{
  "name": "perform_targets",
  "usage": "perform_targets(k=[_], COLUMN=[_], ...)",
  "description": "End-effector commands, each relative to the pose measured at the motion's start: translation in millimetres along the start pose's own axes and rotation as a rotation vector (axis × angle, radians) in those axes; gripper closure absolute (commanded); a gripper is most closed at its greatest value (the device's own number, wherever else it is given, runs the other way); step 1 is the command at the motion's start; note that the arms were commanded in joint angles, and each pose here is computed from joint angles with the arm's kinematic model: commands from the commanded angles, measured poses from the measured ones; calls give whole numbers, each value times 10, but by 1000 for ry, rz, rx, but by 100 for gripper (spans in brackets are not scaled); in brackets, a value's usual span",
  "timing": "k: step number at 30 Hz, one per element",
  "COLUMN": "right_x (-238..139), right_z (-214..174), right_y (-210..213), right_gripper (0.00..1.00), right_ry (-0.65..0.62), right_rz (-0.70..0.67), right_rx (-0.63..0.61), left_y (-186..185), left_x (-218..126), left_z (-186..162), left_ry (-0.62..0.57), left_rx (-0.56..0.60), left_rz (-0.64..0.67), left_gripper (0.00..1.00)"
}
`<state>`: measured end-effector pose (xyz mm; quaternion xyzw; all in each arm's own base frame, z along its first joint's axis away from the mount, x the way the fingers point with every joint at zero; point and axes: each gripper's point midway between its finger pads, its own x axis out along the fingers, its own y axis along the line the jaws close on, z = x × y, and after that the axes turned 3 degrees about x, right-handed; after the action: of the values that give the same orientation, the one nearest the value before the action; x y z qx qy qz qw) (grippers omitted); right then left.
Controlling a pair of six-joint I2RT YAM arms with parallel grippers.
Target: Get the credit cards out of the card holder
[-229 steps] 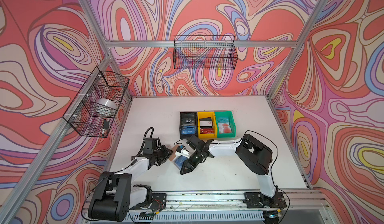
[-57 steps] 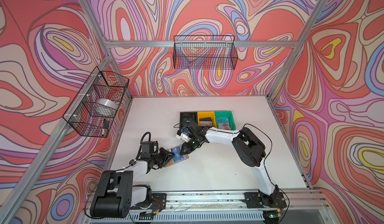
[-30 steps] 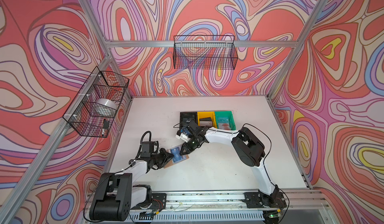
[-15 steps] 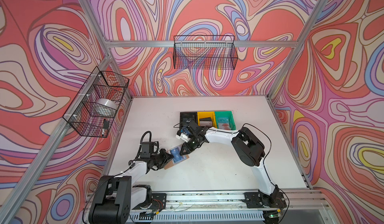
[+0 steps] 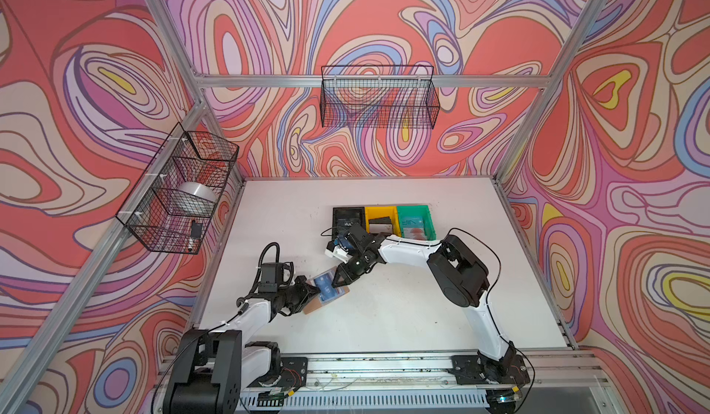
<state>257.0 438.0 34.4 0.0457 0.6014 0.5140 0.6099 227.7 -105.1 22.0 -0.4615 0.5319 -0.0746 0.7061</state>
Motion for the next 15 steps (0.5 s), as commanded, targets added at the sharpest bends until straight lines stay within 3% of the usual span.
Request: perform_targets(k=[1, 15], right_x=[144, 146], right_z=[-172, -195], right_y=[-284, -294], right_gripper=[80, 80], right_ry=[55, 62], right_rz=[-64, -68], right_rx=[59, 66], left_y=[395, 515], left_x=[-29, -64], left_z=[-145, -232], left_ry=[21, 39], left_rx=[-72, -72], left_rz=[152, 185], left_gripper=[100, 100])
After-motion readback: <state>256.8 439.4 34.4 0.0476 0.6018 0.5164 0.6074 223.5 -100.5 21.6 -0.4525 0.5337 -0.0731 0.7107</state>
